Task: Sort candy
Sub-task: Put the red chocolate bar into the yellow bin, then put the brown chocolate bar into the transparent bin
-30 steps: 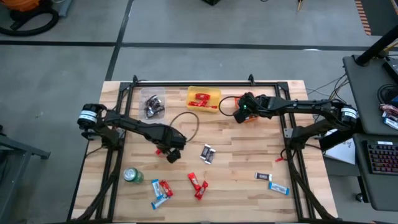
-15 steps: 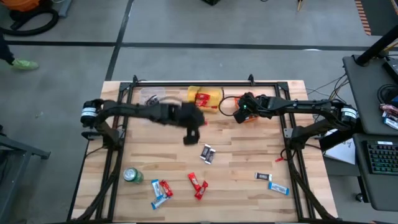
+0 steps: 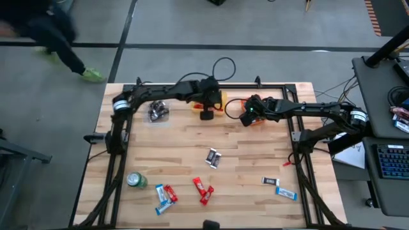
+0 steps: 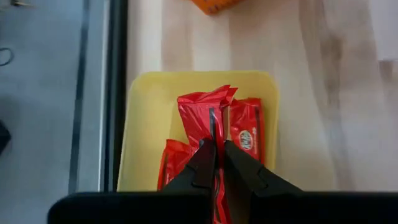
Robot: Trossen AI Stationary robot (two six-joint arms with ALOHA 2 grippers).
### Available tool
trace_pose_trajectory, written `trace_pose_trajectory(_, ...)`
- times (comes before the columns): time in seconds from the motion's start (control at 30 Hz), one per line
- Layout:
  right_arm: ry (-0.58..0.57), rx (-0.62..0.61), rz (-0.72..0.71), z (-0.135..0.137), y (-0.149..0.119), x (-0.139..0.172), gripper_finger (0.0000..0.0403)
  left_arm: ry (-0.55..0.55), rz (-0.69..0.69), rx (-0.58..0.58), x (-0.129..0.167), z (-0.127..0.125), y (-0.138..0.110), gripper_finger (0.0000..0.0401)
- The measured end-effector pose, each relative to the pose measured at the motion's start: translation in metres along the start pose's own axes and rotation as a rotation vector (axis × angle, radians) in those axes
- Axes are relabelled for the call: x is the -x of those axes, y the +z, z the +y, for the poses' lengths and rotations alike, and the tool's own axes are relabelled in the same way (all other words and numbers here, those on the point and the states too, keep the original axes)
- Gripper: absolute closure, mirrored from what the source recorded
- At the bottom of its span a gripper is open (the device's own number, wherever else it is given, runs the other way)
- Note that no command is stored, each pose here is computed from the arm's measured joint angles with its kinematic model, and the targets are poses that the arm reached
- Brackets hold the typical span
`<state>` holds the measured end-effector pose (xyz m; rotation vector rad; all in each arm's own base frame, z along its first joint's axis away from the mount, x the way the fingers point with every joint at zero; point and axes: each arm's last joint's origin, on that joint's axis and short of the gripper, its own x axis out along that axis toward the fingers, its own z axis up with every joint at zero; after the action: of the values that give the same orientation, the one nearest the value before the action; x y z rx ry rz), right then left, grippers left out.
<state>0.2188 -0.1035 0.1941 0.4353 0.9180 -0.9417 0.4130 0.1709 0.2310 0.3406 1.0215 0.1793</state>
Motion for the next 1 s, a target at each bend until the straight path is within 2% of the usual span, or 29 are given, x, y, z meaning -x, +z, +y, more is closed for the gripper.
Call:
trace_pose_trajectory(0.23,0.001,0.0,0.001,0.0,0.0,0.0,0.0202,-0.051,0.107,-0.036,-0.033,0.02,-0.001,0.0401)
trace_pose_trajectory(0.6,0.004,-0.002,0.003,0.0,0.0,0.0,0.0202,-0.051,0.118,-0.034,-0.044,0.036,-0.007,0.0397)
trace_pose_trajectory(0.7,0.004,-0.003,0.003,0.0,0.0,0.0,0.0202,-0.054,0.126,-0.03,-0.045,0.037,-0.01,0.0376)
trace_pose_trajectory(1.0,0.005,-0.002,0.003,0.0,0.0,0.0,0.0202,-0.066,0.145,-0.03,-0.042,0.036,-0.012,0.028)
